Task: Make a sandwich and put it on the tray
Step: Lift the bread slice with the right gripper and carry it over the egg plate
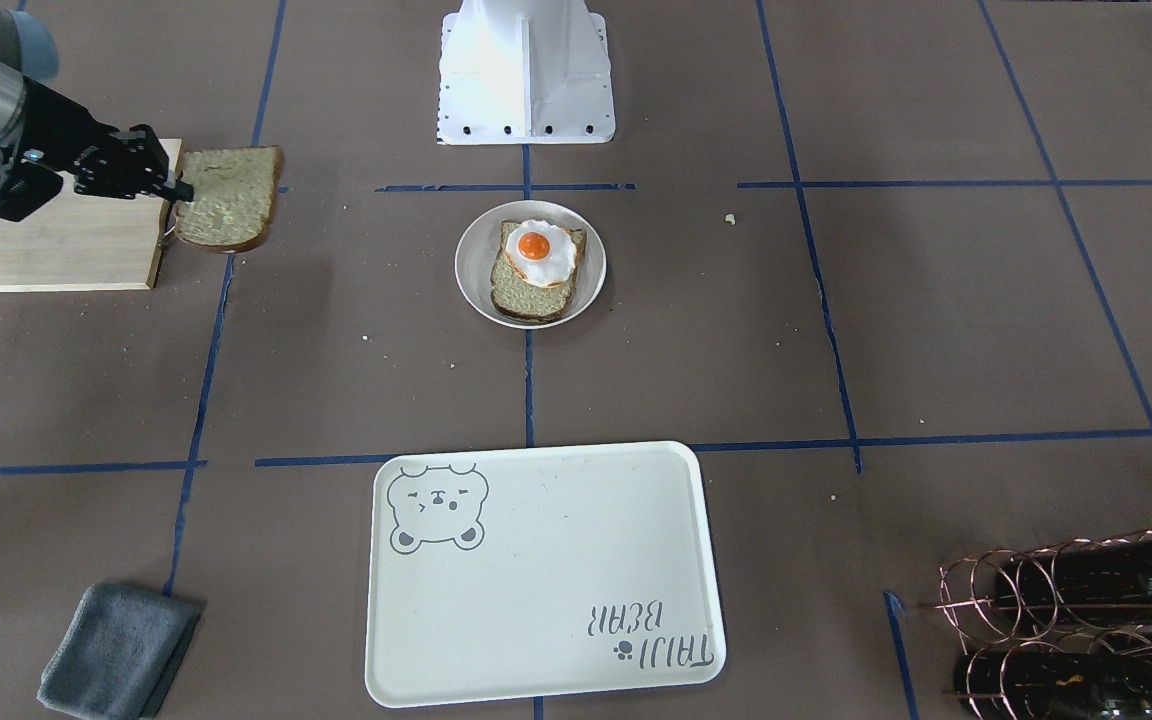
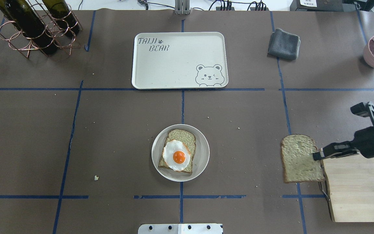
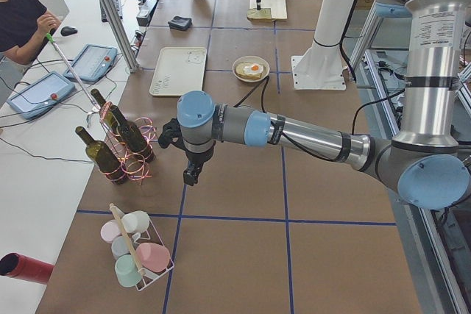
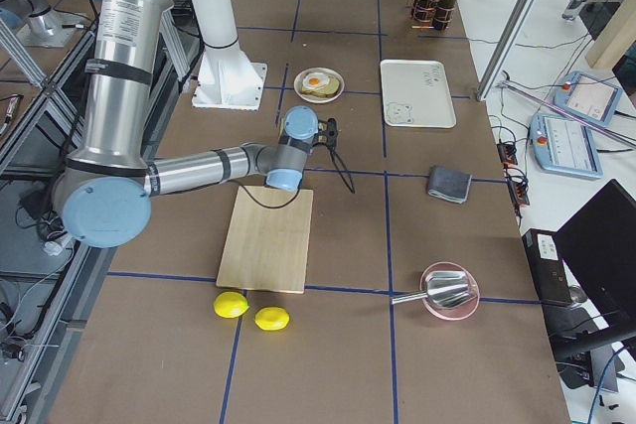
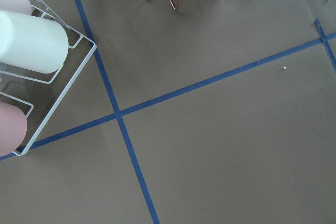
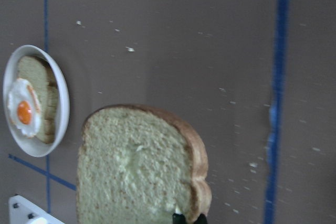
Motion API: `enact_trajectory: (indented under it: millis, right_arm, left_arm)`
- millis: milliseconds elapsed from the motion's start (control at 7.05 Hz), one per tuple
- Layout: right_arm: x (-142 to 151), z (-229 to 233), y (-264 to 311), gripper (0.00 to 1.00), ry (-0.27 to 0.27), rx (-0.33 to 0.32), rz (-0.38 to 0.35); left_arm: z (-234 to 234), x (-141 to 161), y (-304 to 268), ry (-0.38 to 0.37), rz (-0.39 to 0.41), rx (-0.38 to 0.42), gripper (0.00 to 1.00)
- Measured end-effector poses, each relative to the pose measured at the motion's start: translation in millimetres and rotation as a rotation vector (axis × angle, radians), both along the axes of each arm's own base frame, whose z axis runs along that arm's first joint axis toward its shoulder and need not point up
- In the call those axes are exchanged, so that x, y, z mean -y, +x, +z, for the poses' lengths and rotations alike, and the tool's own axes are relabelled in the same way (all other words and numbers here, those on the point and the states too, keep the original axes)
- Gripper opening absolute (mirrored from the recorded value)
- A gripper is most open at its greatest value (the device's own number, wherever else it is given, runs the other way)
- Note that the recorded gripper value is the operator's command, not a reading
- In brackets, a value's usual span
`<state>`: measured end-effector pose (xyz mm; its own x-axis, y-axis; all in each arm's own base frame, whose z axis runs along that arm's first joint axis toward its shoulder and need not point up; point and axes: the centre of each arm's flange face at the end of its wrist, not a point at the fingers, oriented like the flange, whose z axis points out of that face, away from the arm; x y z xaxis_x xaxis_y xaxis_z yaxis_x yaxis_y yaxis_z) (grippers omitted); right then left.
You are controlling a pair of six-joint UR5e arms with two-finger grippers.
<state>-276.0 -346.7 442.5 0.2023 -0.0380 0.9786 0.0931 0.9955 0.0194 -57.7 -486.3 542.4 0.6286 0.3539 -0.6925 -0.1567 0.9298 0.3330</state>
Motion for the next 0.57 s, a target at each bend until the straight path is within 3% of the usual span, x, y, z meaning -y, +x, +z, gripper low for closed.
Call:
enact_trajectory:
  millis: [284, 567]
  right_arm:
    - [17.0, -90.6, -112.5, 0.0, -0.021, 0.041, 0.008]
    - [10.9, -165.9, -203.9, 0.0, -0.033, -0.011, 0.027]
  left_arm:
    - [-0.1, 0.0, 0.1, 0.0, 0.0, -0.001, 1.0]
    - [-0.8, -0.1, 0.2, 0.001, 0.0, -0.003, 1.0]
